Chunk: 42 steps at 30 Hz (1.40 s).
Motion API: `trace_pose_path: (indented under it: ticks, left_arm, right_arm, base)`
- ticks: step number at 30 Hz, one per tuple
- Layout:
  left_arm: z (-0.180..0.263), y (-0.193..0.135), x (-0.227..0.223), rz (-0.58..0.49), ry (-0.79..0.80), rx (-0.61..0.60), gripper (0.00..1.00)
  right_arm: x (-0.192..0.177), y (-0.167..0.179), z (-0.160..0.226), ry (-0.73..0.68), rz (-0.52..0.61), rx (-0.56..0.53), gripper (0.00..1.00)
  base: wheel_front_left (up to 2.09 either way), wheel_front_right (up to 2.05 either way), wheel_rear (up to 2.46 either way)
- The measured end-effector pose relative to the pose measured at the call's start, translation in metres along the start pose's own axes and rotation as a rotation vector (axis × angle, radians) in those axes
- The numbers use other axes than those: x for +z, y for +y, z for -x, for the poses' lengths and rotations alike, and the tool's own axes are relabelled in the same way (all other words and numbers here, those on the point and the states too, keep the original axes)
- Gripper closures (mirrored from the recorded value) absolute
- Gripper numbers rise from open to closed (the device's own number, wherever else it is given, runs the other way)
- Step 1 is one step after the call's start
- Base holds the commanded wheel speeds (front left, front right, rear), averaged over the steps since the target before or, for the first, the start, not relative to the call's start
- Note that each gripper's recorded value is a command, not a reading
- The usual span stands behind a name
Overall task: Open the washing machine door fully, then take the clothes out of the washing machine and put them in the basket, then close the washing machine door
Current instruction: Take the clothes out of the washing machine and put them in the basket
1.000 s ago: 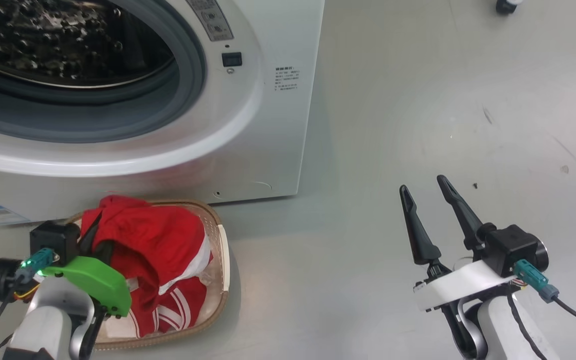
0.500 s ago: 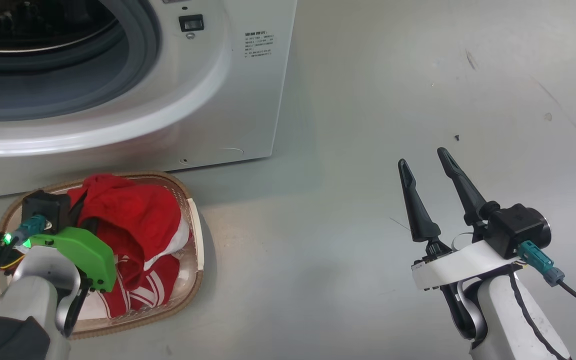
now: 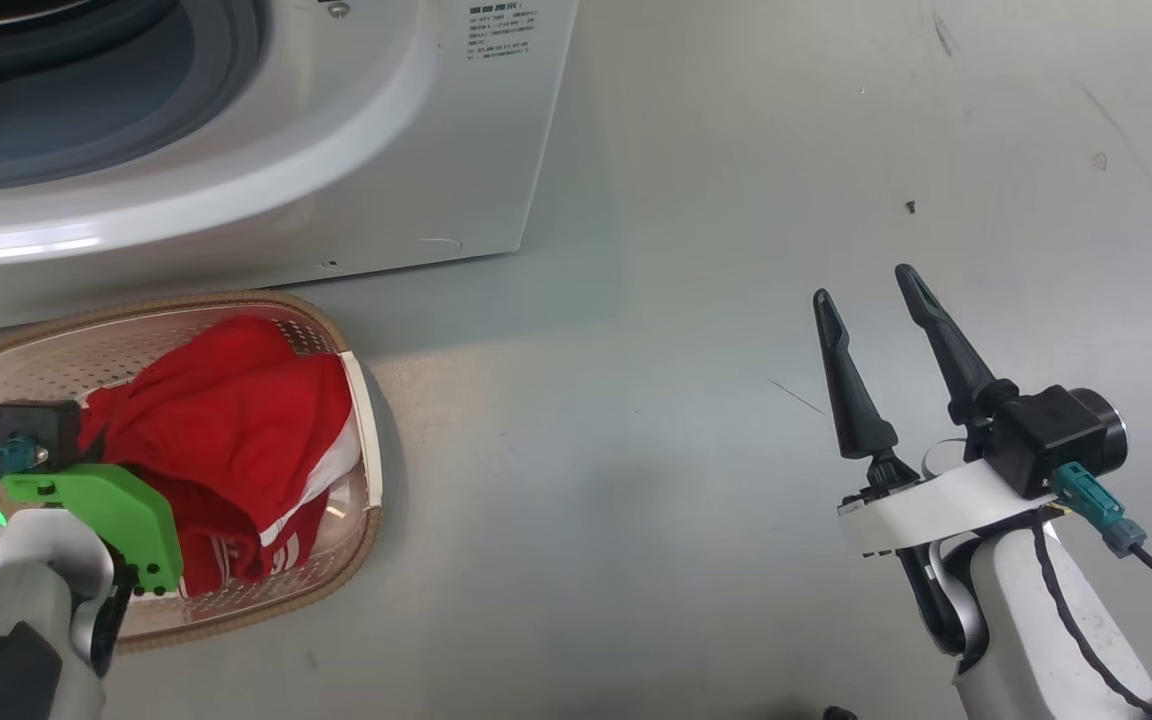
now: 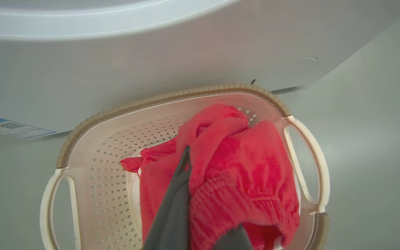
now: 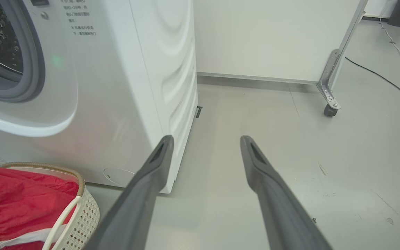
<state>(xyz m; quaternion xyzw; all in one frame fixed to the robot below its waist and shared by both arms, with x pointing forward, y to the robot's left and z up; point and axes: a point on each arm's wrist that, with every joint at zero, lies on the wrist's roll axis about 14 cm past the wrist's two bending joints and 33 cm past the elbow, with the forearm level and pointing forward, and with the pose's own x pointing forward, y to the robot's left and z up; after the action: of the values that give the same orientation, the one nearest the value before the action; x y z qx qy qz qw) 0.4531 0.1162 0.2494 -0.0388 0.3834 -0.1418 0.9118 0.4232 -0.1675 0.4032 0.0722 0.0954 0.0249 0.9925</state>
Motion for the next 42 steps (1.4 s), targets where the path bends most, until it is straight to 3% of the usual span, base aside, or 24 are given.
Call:
trace_pose_path:
  ticks: [4,13,20,21,22,23,24,42]
  left_arm:
    - [-0.004,0.019,-0.026,0.034,0.081,0.068,1.00]
    - [-0.018,0.038,-0.029,0.109,0.101,0.153,1.00]
    - [-0.011,0.055,-0.060,0.146,0.190,0.224,1.00]
    - [-0.011,0.056,-0.062,0.148,0.197,0.227,0.97]
    - [-0.010,0.056,-0.062,0.148,0.197,0.228,0.55]
    - [-0.011,0.056,-0.062,0.148,0.194,0.229,0.04]
    - [-0.011,0.056,-0.061,0.148,0.193,0.229,0.00]
    - [0.002,0.047,-0.050,0.147,0.148,0.216,0.00]
  right_arm:
    - [-0.004,-0.001,-0.006,0.007,0.021,0.007,0.00]
    - [-0.018,-0.004,-0.012,0.042,0.047,0.017,0.00]
    - [-0.027,0.005,-0.014,0.065,0.049,0.045,0.00]
    - [-0.027,0.005,-0.014,0.065,0.050,0.047,0.00]
    - [-0.027,0.005,-0.014,0.064,0.050,0.048,0.00]
    - [-0.026,0.005,-0.014,0.063,0.050,0.048,0.00]
    - [-0.026,0.005,-0.015,0.061,0.051,0.048,0.00]
    - [-0.015,0.016,-0.009,0.041,0.042,0.071,0.00]
  base:
    - [0.00,0.00,0.00]
    - [0.00,0.00,0.00]
    - [0.00,0.00,0.00]
    - [0.00,0.00,0.00]
    - [0.00,0.00,0.00]
    - [0.00,0.00,0.00]
    - [0.00,0.00,0.00]
    - [0.00,0.00,0.00]
